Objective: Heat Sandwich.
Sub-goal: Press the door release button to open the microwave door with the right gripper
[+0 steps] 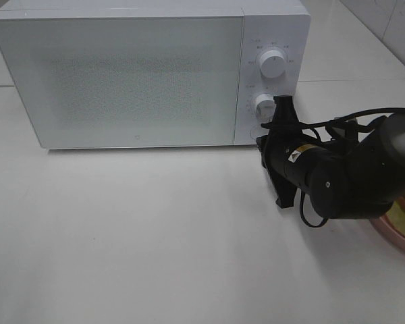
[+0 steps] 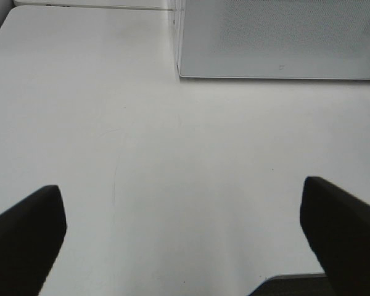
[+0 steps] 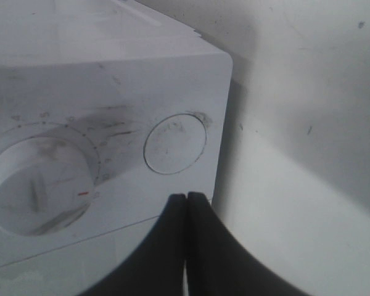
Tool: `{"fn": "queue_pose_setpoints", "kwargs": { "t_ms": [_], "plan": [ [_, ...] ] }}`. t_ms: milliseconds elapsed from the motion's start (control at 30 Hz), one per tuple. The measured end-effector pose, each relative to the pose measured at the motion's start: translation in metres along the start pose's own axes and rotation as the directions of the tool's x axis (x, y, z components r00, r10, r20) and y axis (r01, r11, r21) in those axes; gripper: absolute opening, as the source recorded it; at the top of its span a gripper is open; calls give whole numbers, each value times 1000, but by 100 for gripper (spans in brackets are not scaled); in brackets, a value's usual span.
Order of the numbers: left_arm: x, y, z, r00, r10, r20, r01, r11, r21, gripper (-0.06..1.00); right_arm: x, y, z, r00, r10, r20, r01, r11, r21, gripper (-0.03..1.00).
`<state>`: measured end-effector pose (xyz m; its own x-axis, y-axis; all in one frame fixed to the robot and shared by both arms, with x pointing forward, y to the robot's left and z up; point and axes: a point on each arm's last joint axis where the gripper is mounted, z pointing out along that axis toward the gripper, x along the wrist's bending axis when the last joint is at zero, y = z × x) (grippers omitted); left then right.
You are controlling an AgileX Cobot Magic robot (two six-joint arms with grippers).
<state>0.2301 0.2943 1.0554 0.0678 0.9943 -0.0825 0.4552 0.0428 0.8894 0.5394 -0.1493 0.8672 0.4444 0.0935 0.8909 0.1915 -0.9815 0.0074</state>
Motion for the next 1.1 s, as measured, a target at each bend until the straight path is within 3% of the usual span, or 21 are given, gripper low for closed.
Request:
{"fn": "queue_pose_setpoints", "kwargs": {
  "t_ms": [1100],
  "plan": [
    [0,0,0,1000,0,0,0,1000,0,97,12,7,37,1000,20,4,-20,1000,-13,1]
  ]
}}
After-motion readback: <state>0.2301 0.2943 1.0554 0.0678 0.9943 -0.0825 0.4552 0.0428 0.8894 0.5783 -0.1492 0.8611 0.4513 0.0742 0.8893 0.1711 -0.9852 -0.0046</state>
